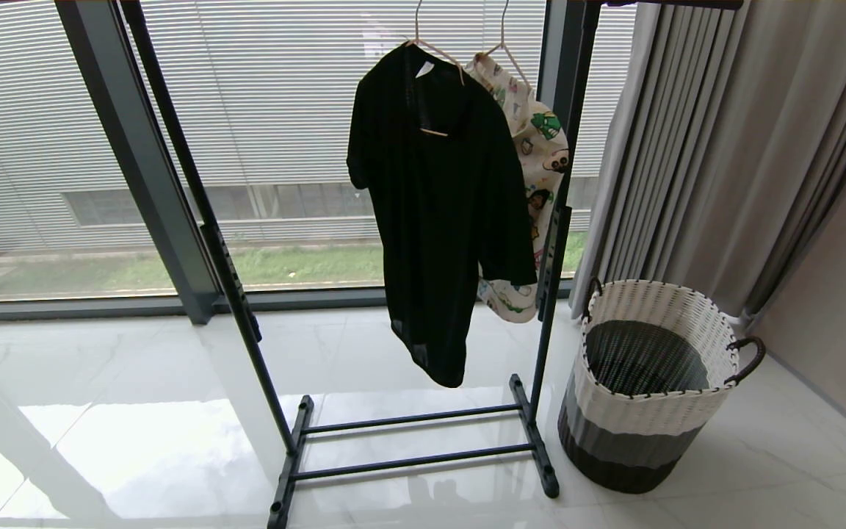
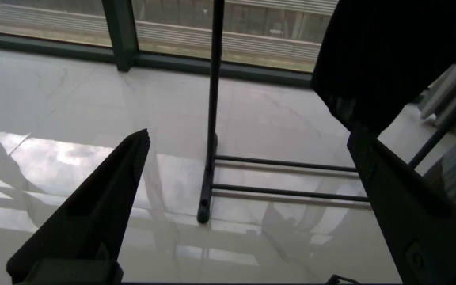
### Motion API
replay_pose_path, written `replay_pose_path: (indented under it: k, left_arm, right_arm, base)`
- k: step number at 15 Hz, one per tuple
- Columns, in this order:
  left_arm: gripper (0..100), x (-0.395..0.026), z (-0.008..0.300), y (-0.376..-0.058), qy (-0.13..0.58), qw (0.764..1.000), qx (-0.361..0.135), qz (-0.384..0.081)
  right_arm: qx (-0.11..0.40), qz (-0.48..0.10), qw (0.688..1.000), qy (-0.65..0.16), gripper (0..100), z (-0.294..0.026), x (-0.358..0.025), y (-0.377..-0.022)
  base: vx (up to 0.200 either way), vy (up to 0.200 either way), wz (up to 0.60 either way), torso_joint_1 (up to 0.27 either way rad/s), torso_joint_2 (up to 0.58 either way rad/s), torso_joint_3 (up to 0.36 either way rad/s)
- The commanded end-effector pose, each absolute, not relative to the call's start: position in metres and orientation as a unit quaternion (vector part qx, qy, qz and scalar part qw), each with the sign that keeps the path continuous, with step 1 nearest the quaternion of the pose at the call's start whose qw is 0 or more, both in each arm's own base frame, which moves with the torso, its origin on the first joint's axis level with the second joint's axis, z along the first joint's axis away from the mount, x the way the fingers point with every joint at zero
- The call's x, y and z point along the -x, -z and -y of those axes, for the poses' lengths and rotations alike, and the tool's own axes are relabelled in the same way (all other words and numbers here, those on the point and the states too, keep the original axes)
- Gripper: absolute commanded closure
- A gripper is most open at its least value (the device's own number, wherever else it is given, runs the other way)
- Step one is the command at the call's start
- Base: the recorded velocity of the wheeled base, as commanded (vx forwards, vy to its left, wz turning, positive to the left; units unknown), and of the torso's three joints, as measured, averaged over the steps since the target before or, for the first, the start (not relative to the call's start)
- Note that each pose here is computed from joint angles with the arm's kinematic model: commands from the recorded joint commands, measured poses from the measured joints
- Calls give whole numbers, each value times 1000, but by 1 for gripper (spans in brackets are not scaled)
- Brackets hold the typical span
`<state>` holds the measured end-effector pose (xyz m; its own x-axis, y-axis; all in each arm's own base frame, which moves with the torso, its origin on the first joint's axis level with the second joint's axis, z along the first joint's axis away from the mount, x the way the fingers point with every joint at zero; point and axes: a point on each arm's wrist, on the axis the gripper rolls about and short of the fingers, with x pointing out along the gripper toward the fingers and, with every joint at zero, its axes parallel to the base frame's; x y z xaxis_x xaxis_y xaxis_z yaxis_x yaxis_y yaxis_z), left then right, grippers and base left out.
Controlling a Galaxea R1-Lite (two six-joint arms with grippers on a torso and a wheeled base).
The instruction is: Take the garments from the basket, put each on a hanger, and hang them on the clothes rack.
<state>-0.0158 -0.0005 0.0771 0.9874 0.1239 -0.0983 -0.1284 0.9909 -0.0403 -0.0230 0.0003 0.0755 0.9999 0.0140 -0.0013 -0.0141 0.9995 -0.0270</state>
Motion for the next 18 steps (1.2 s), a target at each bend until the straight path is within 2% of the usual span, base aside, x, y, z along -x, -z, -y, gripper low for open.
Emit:
replay_pose_path:
  k: [1,18]
  left_arm:
    - [0,16,0,-77,-64,996,23,-49]
    - [0,16,0,-77,-64,996,23,-49]
  right_arm:
    - [14,-1,1000,-7,0,0,23,-75]
    - [14,-1,1000,-7,0,0,23,-75]
  base:
    - [0,0,0,0,0,0]
    - [0,0,0,0,0,0]
